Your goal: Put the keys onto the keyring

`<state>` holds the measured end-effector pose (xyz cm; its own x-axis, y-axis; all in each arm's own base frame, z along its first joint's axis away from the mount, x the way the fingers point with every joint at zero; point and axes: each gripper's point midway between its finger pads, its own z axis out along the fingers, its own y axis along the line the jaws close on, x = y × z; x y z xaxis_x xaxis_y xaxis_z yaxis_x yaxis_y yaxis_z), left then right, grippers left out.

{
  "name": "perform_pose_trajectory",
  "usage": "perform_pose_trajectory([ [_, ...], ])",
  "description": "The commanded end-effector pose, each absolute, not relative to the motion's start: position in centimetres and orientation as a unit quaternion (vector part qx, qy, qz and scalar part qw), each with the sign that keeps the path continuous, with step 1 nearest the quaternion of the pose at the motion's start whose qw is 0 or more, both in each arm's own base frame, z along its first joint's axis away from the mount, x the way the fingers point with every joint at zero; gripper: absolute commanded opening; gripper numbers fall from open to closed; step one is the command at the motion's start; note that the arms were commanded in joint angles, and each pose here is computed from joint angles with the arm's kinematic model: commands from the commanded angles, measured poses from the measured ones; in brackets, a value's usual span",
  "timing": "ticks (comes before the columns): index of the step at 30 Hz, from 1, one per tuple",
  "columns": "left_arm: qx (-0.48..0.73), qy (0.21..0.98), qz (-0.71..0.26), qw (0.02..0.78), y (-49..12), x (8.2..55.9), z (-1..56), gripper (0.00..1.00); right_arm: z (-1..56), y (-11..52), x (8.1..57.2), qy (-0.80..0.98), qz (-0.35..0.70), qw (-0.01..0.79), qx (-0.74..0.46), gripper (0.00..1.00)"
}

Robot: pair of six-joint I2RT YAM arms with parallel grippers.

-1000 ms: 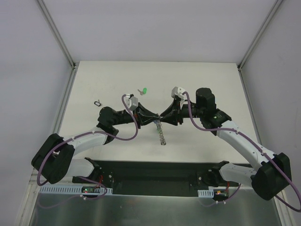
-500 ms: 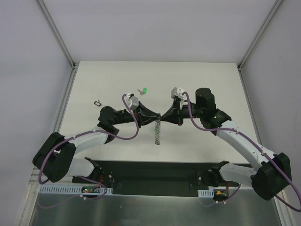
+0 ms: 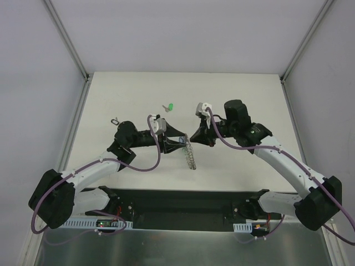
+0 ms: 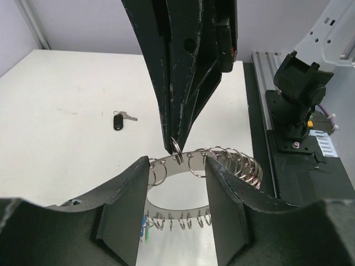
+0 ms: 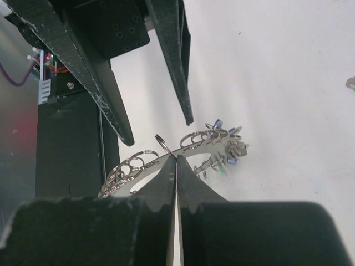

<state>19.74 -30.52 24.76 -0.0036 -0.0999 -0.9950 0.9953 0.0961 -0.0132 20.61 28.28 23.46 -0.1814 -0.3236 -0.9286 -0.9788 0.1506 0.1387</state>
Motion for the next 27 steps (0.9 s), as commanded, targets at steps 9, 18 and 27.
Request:
perform_pose_trajectory([
  [9, 0.468, 0.571, -0.446, 0.505, -30.8, 20.8, 24.3, 0.52, 23.2, 27.3, 21.2, 0.693, 0.278, 0.376, -0.549, 0.01],
  [18, 0.405, 0.627, -0.454, 0.486, -31.1, 20.5, 23.5, 0.41, 23.0, 27.1, 21.4, 0.706, 0.217, 0.379, -0.557, 0.01],
  [27, 0.356, 0.659, -0.441, 0.494, -32.0, 20.4, 23.0, 0.32, 23.1, 27.5, 21.2, 0.709, 0.198, 0.382, -0.558, 0.01],
])
